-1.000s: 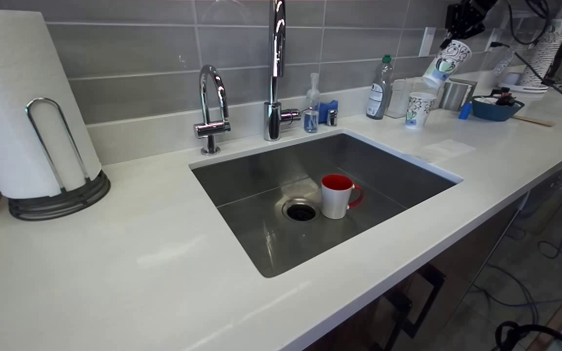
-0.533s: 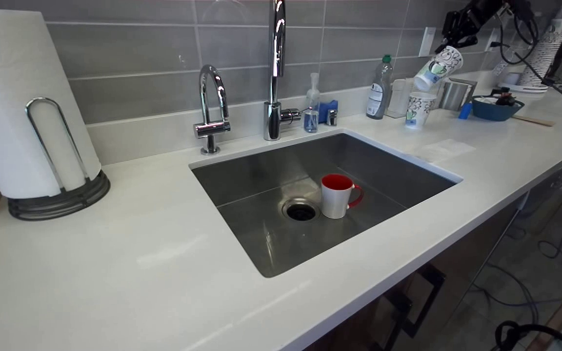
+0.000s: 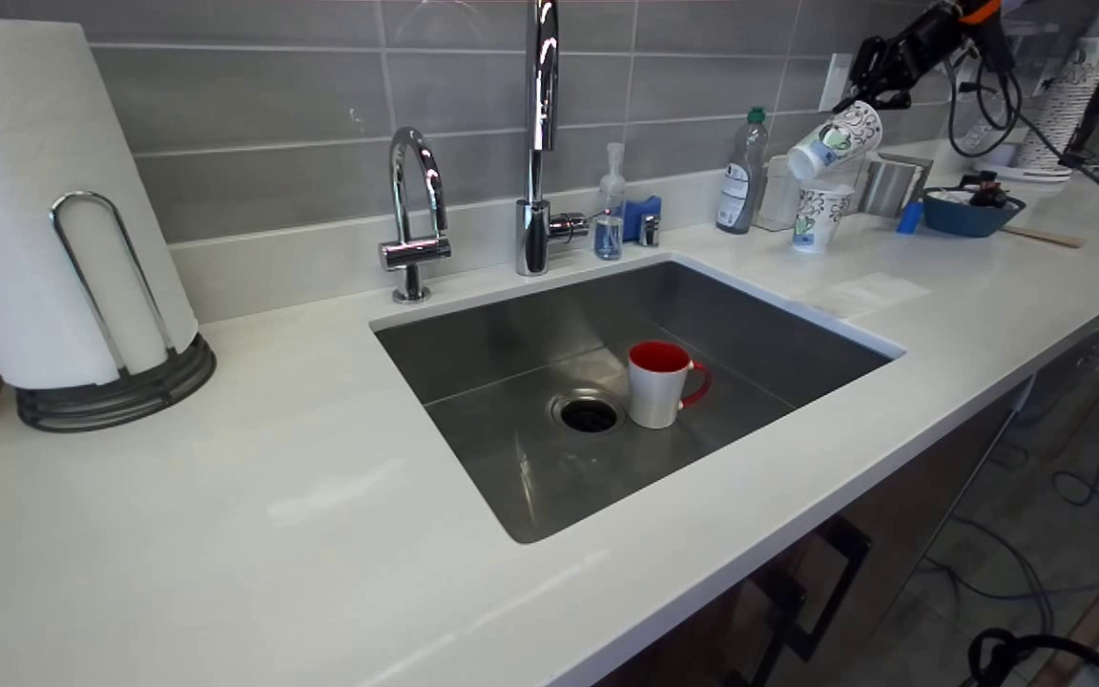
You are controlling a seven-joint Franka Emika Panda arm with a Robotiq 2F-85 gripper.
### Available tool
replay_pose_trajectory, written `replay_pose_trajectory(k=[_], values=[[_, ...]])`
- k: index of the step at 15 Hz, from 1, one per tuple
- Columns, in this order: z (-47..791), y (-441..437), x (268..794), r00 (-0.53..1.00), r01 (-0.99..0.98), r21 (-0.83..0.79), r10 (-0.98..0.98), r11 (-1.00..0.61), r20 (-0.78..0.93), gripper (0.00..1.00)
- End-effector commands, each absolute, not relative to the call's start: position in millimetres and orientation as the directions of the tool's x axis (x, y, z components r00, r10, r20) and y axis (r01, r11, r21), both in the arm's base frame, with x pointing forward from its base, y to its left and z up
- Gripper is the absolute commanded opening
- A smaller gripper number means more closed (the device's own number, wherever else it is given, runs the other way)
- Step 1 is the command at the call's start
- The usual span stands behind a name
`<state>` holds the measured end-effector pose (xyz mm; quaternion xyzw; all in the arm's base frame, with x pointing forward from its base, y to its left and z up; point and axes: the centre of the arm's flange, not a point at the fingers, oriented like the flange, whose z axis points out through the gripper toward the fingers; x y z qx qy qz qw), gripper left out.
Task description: Pour the contents in the cup to the right into the cup to the left
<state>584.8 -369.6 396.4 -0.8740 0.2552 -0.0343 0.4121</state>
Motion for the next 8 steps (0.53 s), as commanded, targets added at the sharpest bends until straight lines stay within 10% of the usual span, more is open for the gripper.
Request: replay_pose_trajectory(k=[1, 8], values=[[390.7, -383.9, 602.3, 0.871, -0.397, -0.805, -0.457, -0.441, -0.179, 0.01], [374.9, -395.2, 603.3, 0.87, -0.387, -0.876, -0.427, -0.288, -0.245, 0.01]])
